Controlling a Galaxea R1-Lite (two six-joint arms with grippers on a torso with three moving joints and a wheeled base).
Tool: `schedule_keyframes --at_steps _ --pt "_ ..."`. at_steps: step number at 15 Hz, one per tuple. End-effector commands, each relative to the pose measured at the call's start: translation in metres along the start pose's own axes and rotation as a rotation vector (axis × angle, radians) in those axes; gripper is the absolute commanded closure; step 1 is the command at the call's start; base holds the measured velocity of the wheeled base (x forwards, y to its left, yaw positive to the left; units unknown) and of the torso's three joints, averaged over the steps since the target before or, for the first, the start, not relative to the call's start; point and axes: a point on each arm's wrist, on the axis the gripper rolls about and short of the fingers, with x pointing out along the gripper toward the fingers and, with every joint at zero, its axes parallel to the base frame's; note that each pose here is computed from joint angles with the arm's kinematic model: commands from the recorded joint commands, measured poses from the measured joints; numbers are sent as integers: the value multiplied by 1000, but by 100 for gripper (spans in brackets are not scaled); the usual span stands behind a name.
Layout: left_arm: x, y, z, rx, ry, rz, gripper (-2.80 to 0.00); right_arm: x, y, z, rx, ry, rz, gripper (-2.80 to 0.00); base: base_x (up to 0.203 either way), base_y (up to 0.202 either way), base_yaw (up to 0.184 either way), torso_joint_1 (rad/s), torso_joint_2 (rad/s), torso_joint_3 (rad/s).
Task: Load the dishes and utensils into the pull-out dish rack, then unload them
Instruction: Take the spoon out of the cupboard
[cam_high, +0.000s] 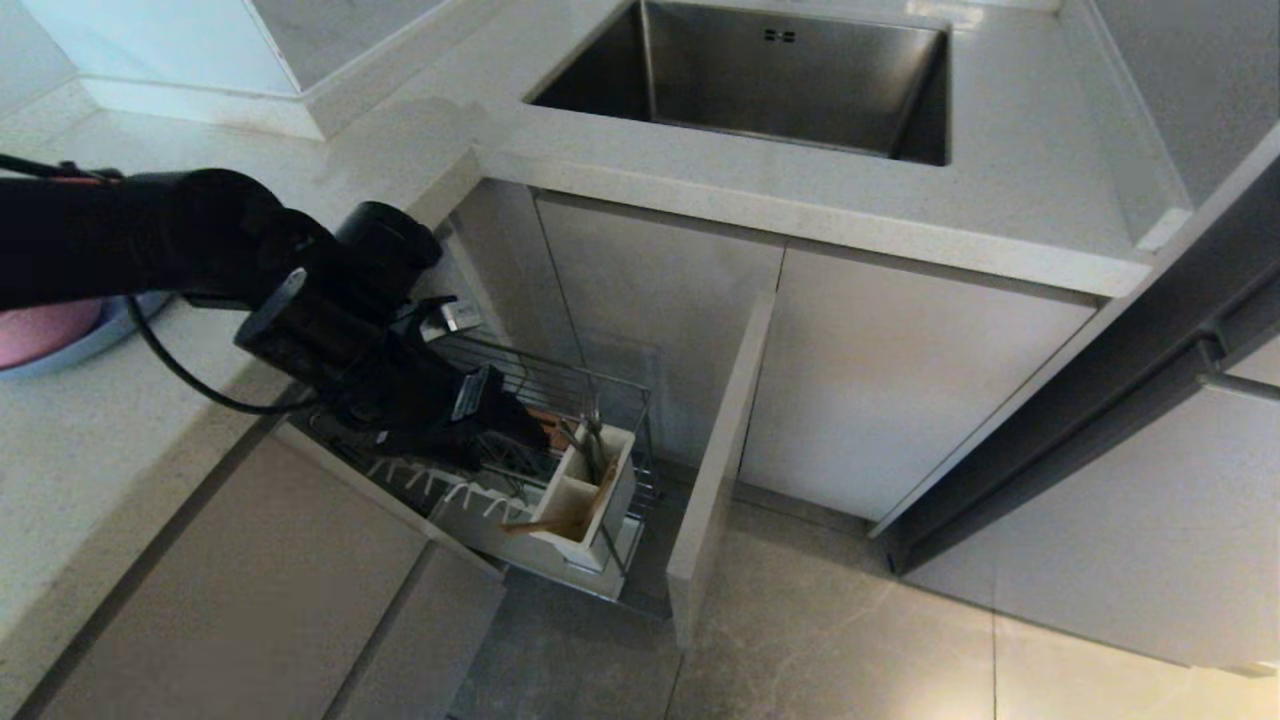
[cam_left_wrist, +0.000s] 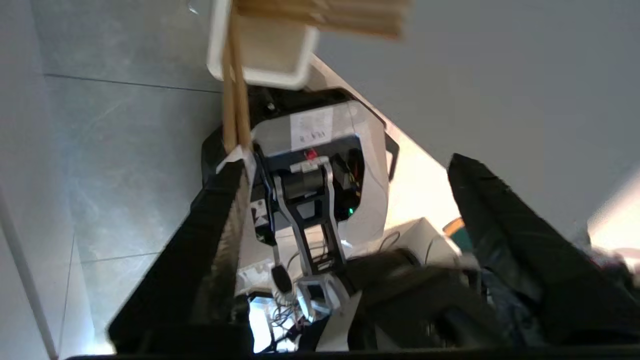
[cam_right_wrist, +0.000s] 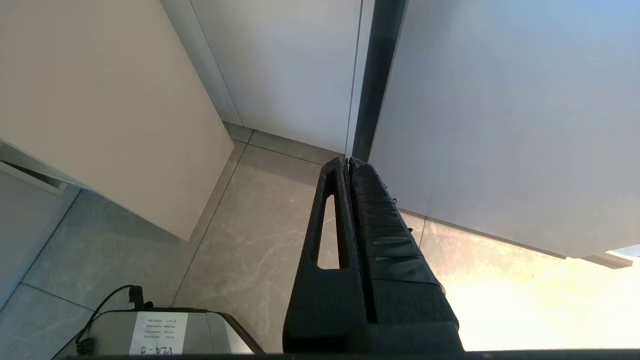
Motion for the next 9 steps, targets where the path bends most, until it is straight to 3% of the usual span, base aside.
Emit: schedule_keyframes --at_steps 1,3,5,9 --pt "24 5 5 -26 43 18 -280 0 0 0 0 1 0 0 0 0 0 0 0 0" --pt "40 9 10 -51 46 63 -280 0 0 0 0 1 0 0 0 0 0 0 0 0" --pt "54 13 19 -80 -7 100 -280 0 0 0 0 2 0 0 0 0 0 0 0 0" --pt "81 11 34 -59 -65 98 -280 0 0 0 0 1 0 0 0 0 0 0 0 0"
